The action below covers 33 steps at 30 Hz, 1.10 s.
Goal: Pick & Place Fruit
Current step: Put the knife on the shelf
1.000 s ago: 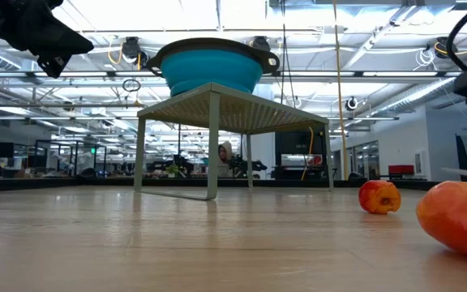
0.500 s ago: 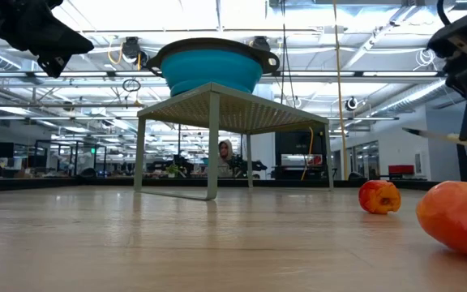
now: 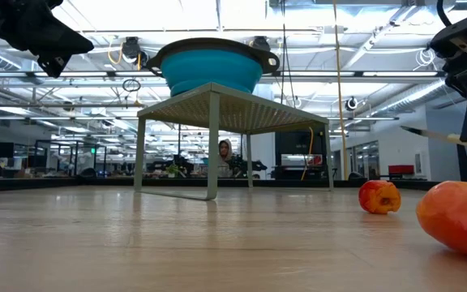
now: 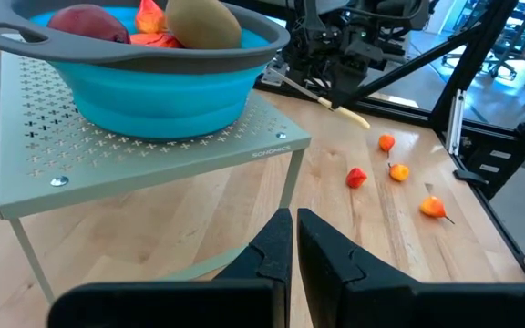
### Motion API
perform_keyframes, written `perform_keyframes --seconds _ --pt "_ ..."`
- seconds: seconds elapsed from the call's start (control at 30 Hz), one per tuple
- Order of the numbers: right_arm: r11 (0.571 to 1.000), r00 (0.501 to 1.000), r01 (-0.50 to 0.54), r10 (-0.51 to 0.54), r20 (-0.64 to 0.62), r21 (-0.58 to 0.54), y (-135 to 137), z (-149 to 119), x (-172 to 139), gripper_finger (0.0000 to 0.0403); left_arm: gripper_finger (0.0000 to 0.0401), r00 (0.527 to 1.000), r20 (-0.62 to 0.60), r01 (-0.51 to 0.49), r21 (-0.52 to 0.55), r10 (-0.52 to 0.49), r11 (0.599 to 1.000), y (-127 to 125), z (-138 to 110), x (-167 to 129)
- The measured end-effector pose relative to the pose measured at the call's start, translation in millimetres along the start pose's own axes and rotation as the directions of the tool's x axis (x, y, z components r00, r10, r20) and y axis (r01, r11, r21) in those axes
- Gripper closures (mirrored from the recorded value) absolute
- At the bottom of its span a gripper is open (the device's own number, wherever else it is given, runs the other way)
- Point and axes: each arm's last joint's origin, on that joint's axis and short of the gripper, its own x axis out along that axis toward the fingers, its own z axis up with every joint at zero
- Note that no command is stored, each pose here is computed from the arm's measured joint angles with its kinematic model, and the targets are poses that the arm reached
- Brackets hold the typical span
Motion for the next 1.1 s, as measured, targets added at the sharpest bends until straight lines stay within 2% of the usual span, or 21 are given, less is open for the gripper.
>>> perform_keyframes --seconds 0.43,0.57,0.67,0.77,0.9,1.1 --pt "0.999 0.999 0.025 -0.024 0.024 -0.027 0 5 2 0.0353 0.0382 1.0 0.0 0.0 0.0 0.0 1.0 0 0 0" --pt "0.995 1.0 0.004 -0.001 0.029 -0.099 4 7 3 0.0353 0.0382 1.0 0.001 0.001 -0.006 -0.001 1.0 0 0 0" --pt "0.978 0.999 -0.029 0.037 0.036 -0.206 9 8 4 0.0353 0.0382 1.0 0.001 0.001 -0.006 -0.001 1.0 0 0 0" --pt "0.935 0.99 -0.085 0.118 0.079 -0.344 16 8 4 0.0353 0.0382 1.0 0.003 -0.004 -0.006 0.004 1.0 0 0 0" --pt "0.845 0.969 -0.124 0.217 0.121 -0.521 24 7 3 0.0353 0.0382 1.0 0.011 -0.01 -0.009 0.01 1.0 0 1 0" --pt "0.724 0.94 -0.129 0.307 0.15 -0.677 33 5 1 0.0353 0.0382 1.0 0.013 -0.011 -0.022 0.011 1.0 0 1 0"
